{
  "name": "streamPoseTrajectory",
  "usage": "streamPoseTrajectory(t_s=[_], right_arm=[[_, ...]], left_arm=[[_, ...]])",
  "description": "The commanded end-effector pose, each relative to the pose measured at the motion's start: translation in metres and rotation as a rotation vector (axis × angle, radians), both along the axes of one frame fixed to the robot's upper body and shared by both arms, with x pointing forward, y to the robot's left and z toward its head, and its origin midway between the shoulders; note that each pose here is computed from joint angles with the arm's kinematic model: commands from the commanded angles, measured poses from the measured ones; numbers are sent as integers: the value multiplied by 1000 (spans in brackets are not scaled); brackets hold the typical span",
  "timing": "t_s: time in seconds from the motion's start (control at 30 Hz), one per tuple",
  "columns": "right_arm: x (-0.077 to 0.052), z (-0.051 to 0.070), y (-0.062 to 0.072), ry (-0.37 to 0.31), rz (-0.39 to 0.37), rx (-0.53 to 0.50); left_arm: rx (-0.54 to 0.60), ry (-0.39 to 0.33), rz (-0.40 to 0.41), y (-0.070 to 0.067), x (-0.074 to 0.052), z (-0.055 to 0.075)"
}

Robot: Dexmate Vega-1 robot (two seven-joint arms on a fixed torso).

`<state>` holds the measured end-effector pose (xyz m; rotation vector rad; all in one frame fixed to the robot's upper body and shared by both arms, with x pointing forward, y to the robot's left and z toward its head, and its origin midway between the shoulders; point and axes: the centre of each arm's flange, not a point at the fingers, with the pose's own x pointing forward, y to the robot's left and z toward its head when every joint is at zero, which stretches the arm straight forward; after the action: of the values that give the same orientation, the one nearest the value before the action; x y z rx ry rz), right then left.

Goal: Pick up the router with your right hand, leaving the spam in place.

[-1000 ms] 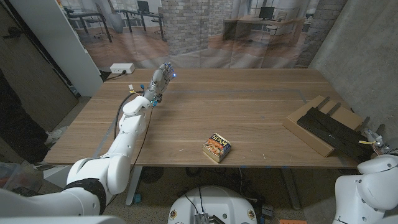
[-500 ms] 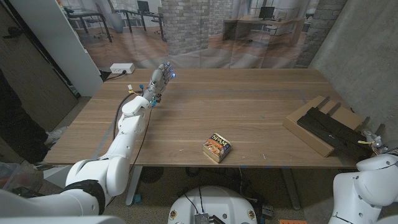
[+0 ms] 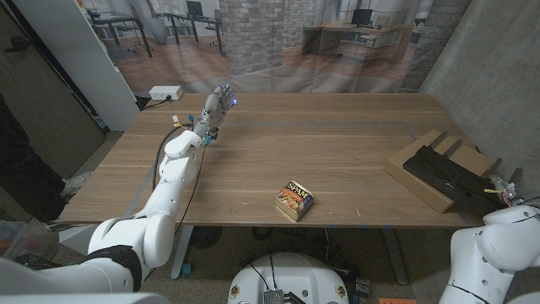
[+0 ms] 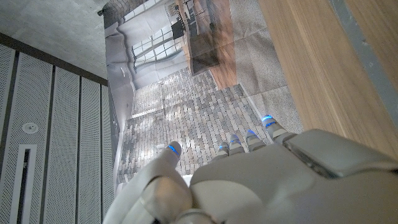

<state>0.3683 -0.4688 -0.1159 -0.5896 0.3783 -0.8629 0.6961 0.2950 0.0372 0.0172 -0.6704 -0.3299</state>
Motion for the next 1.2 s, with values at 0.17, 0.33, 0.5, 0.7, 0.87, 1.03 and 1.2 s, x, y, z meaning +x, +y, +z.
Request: streamPoseTrajectory(t_s=[0.17, 0.33, 0.5, 0.7, 0.87, 1.03, 1.2], right_arm=[[3, -2, -3, 22, 18, 46], [3, -2, -3, 22, 19, 53], [3, -2, -4, 25, 22, 57], [3, -2, -4, 29, 22, 64], [5, -3, -6, 45, 38, 92], [5, -5, -8, 54, 50, 115], [6, -9, -12, 46, 67, 152]], left_arm=[[-1, -4, 0, 0, -1, 1], [0, -3, 0, 0, -1, 0], [-1, -2, -1, 0, -1, 0], [-2, -4, -1, 0, -1, 0], [-3, -5, -2, 0, -1, 0], [-5, -5, -4, 0, -2, -1], [-5, -5, -4, 0, -2, -1]])
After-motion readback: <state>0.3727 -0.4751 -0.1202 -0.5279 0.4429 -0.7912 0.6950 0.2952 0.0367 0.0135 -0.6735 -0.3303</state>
